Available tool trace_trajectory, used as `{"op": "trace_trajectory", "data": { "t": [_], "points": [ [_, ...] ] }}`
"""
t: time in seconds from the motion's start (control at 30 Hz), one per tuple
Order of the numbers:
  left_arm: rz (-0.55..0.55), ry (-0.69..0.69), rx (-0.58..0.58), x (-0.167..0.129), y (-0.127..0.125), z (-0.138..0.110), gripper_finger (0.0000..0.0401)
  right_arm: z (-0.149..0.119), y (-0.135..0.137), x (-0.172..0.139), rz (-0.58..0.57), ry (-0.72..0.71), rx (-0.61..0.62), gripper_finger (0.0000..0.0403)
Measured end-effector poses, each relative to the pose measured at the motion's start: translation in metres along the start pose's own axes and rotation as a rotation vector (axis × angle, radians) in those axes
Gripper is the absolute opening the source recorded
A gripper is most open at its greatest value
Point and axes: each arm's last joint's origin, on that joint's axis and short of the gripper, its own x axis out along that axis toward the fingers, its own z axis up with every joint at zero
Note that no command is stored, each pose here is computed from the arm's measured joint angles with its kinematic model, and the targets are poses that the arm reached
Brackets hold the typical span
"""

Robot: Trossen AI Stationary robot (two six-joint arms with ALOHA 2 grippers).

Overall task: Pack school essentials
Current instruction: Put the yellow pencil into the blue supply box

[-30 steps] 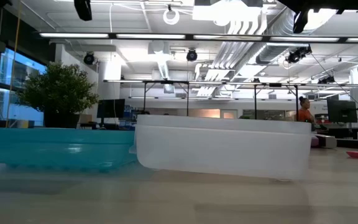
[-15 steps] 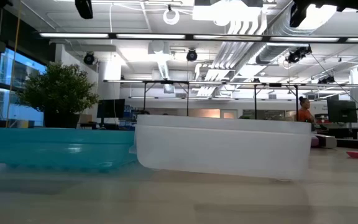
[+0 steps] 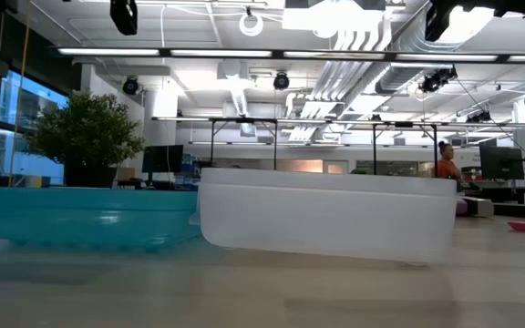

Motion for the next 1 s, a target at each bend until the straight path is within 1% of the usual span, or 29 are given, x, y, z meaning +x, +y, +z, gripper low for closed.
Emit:
{"op": "trace_trajectory", "data": {
  "t": [0.1, 0.17, 0.23, 0.3, 0.37, 0.43, 0.57, 0.63, 0.7, 0.83, 0.93, 1.0],
  "points": [
    [-0.014, 0.002, -0.021, 0.0, 0.0, 0.0, 0.0004, 0.007, -0.002, 0.003, -0.084, -0.094, 0.058, 0.0],
    [-0.022, 0.003, -0.021, 0.0, -0.001, 0.0, 0.0002, 0.011, -0.005, 0.007, -0.2, -0.114, 0.09, 0.0],
    [-0.021, 0.003, -0.021, 0.0, -0.001, 0.0, 0.0001, 0.016, -0.009, 0.014, -0.334, -0.08, 0.105, 0.0],
    [-0.017, 0.003, -0.021, 0.0, 0.0, 0.0, 0.0001, 0.02, -0.016, 0.022, -0.46, -0.005, 0.103, 0.0],
    [-0.008, 0.002, -0.02, 0.0, 0.0, 0.0, 0.0001, 0.026, -0.024, 0.029, -0.558, 0.085, 0.109, 0.0003],
    [-0.005, 0.005, -0.02, 0.0, 0.0, 0.0, 0.0, 0.03, -0.034, 0.037, -0.656, 0.197, 0.116, 0.0014],
    [0.007, 0.014, -0.019, 0.0, 0.001, -0.001, 0.0, 0.022, -0.063, 0.042, -0.869, 0.478, 0.141, 0.0063],
    [0.01, 0.022, -0.018, 0.0, 0.001, -0.002, 0.0, 0.017, -0.081, 0.042, -0.967, 0.568, 0.206, 0.0094],
    [0.01, 0.02, -0.018, 0.0, 0.001, -0.002, 0.0, 0.009, -0.101, 0.042, -1.013, 0.653, 0.296, 0.0124],
    [0.014, 0.018, -0.018, 0.0, 0.001, -0.002, 0.0, -0.005, -0.139, 0.048, -1.032, 0.755, 0.453, 0.0168],
    [0.014, 0.018, -0.021, 0.0, 0.001, -0.002, 0.0, -0.02, -0.164, 0.052, -1.079, 0.858, 0.514, 0.0183],
    [0.016, 0.017, -0.02, 0.0, 0.001, -0.002, 0.0, -0.028, -0.178, 0.055, -1.11, 0.914, 0.525, 0.0185]
  ]
}}
